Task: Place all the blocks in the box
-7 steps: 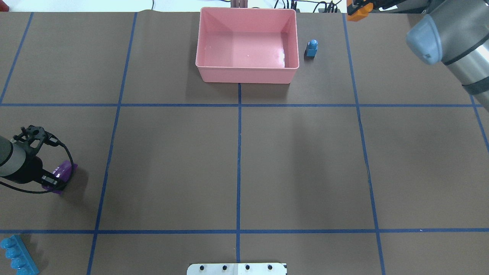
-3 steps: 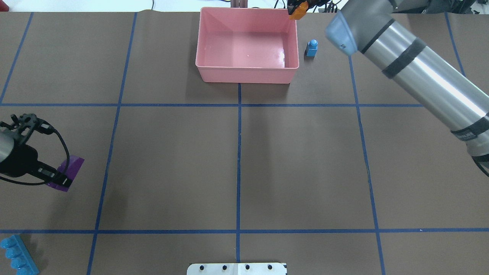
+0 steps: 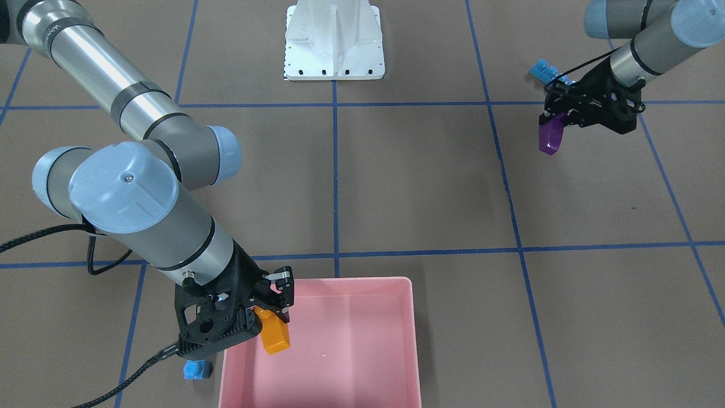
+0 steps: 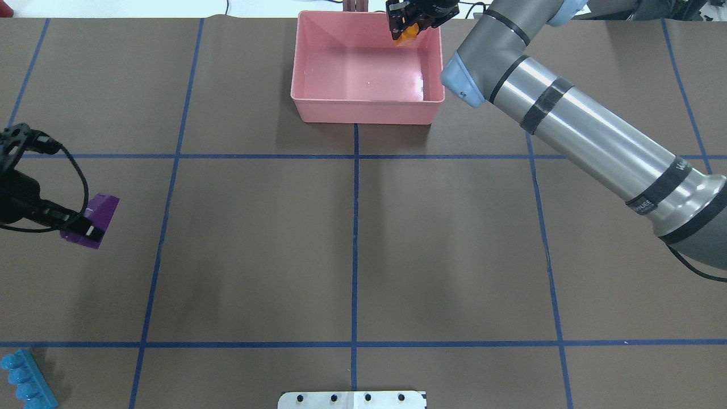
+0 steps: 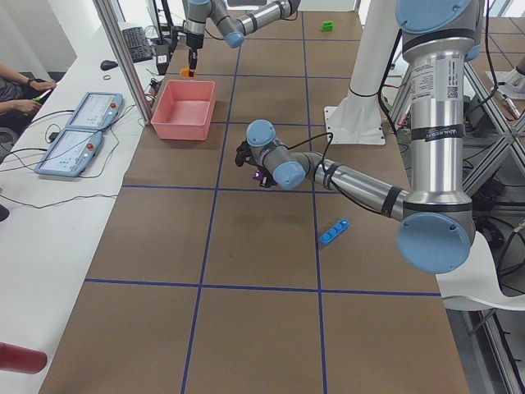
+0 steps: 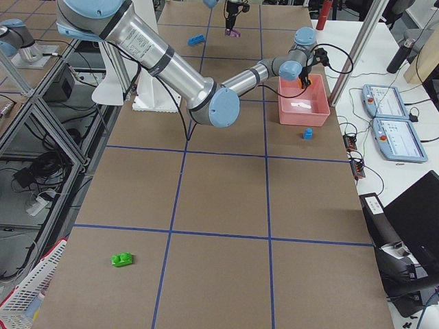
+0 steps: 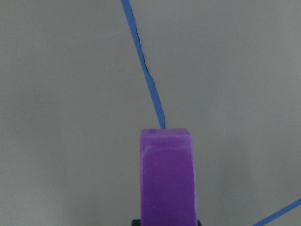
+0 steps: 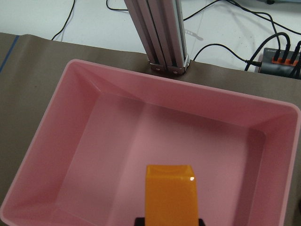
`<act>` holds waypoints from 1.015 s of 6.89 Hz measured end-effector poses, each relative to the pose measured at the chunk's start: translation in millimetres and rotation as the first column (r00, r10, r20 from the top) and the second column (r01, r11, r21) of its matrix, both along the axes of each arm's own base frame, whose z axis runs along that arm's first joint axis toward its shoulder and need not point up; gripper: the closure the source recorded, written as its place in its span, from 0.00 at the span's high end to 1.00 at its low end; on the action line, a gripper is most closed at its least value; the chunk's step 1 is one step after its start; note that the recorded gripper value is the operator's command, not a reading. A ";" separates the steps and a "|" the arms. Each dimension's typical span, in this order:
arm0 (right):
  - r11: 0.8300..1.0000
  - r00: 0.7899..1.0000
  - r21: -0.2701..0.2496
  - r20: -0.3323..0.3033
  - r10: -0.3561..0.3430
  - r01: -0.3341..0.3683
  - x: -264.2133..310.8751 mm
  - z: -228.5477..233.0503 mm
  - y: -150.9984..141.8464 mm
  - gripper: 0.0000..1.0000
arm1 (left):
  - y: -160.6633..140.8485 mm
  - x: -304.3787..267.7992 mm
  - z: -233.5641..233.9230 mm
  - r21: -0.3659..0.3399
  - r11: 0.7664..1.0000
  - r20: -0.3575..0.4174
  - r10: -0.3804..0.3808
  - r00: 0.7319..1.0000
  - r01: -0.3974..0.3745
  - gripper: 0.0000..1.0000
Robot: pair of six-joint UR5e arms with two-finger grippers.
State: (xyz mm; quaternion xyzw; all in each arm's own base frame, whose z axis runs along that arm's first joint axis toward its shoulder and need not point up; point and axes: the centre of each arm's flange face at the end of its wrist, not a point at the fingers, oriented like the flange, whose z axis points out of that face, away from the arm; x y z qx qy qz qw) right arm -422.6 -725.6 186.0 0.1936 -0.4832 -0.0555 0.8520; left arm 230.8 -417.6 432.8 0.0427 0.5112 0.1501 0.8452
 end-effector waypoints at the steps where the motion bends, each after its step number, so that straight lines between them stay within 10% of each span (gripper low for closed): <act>1: 1.000 1.000 0.002 -0.010 0.014 -0.014 -7.8 8.3 -6.7 0.99 | -26.0 10.0 -28.7 0.000 1.000 -0.003 -0.013 1.000 0.013 0.00; 7: 0.974 0.987 -0.172 -0.097 0.130 -0.145 88.9 47.1 -26.3 0.99 | -220.6 55.6 -238.3 -0.112 0.959 -0.077 -0.269 0.960 0.259 0.00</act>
